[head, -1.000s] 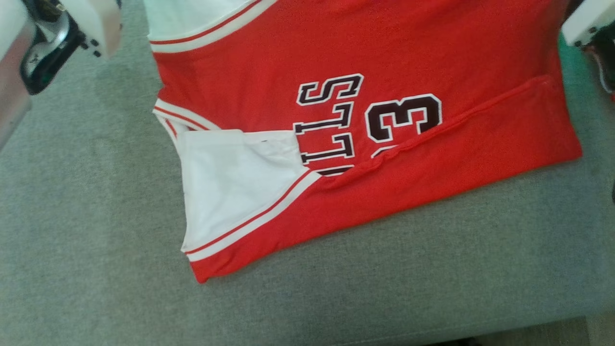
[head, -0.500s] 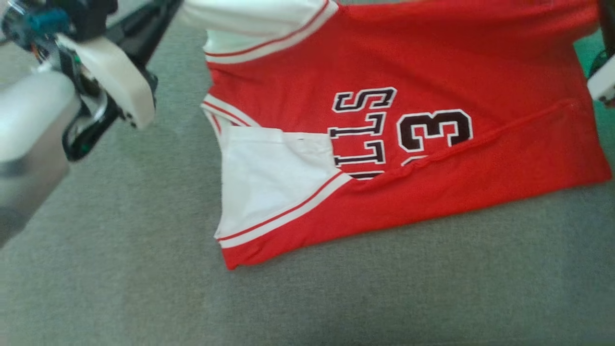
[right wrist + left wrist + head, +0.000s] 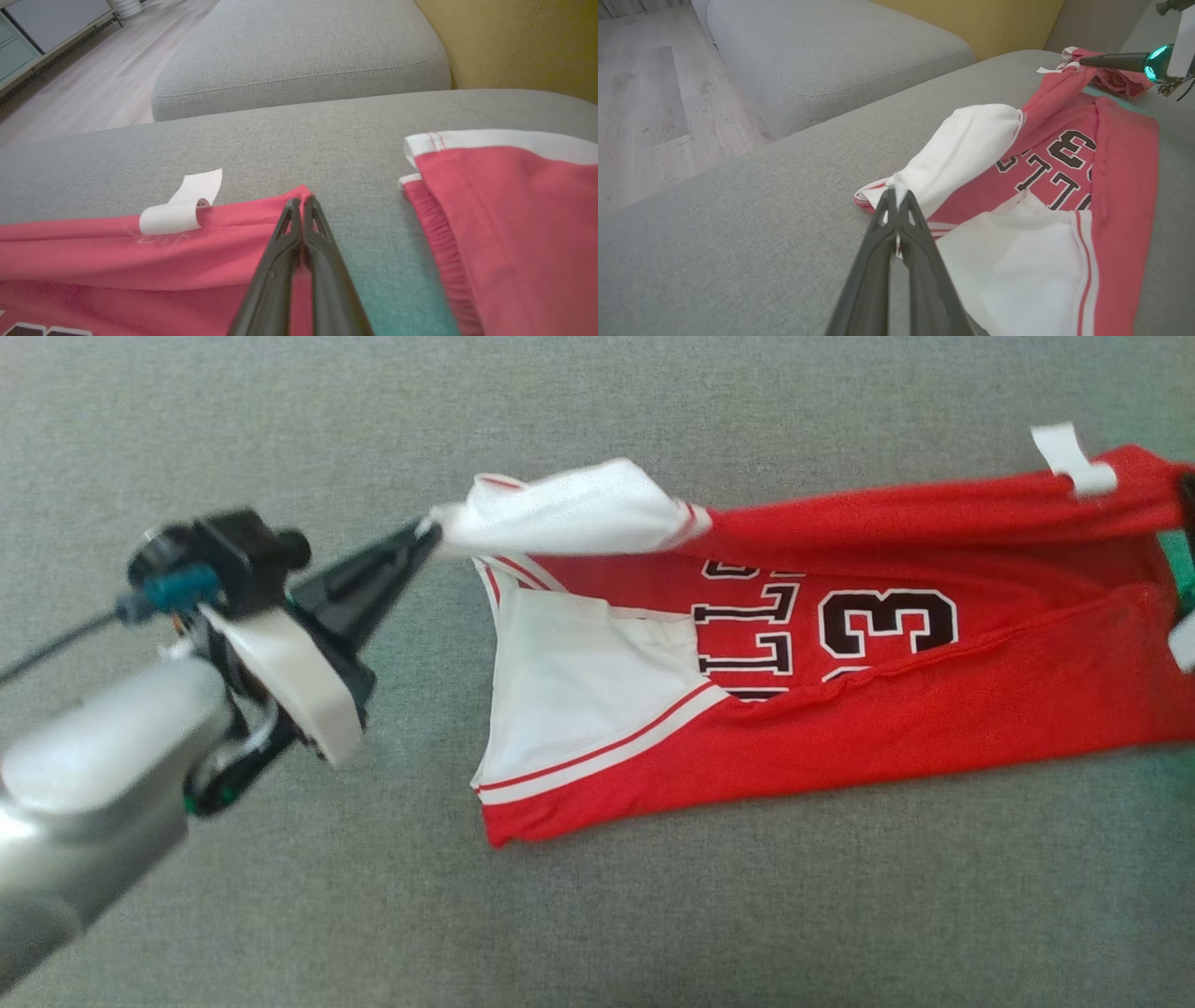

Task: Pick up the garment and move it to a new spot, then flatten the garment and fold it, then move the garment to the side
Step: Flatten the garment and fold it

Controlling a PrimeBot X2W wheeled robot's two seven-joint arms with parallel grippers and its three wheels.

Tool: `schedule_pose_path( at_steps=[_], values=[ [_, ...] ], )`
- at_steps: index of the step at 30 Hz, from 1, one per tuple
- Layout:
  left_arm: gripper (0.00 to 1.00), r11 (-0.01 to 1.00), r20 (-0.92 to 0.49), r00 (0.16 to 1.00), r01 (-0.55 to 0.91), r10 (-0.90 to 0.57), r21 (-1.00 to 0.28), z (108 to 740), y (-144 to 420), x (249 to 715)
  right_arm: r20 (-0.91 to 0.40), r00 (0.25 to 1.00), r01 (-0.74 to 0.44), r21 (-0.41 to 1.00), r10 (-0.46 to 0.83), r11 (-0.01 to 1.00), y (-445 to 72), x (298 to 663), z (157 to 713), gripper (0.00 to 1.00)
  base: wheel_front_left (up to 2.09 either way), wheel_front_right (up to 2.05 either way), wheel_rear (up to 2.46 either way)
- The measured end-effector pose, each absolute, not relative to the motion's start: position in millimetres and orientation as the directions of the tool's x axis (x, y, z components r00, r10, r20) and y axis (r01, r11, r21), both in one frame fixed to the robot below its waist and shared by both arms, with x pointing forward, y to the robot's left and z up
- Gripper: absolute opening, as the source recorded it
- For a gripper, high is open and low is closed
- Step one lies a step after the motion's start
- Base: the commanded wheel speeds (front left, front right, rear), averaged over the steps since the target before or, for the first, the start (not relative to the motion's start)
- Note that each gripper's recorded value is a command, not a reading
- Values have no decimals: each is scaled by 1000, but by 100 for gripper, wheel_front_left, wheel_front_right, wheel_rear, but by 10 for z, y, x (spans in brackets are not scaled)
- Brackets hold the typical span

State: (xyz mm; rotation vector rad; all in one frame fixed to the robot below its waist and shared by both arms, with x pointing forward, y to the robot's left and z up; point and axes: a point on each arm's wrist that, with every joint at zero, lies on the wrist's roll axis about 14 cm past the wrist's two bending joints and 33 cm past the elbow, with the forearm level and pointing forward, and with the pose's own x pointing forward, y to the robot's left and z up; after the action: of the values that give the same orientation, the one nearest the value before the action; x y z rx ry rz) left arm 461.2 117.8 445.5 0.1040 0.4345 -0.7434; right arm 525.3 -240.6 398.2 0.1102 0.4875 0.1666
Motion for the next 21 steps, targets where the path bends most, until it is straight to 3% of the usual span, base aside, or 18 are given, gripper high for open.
schedule_pose_path(
  at_steps=[21],
  values=[
    [0,709,-456,566,661,-687,-247,4158,891,3647,-516,847,-25,192,123,981,-2671,4508,3757,0,0,0,0]
  ],
)
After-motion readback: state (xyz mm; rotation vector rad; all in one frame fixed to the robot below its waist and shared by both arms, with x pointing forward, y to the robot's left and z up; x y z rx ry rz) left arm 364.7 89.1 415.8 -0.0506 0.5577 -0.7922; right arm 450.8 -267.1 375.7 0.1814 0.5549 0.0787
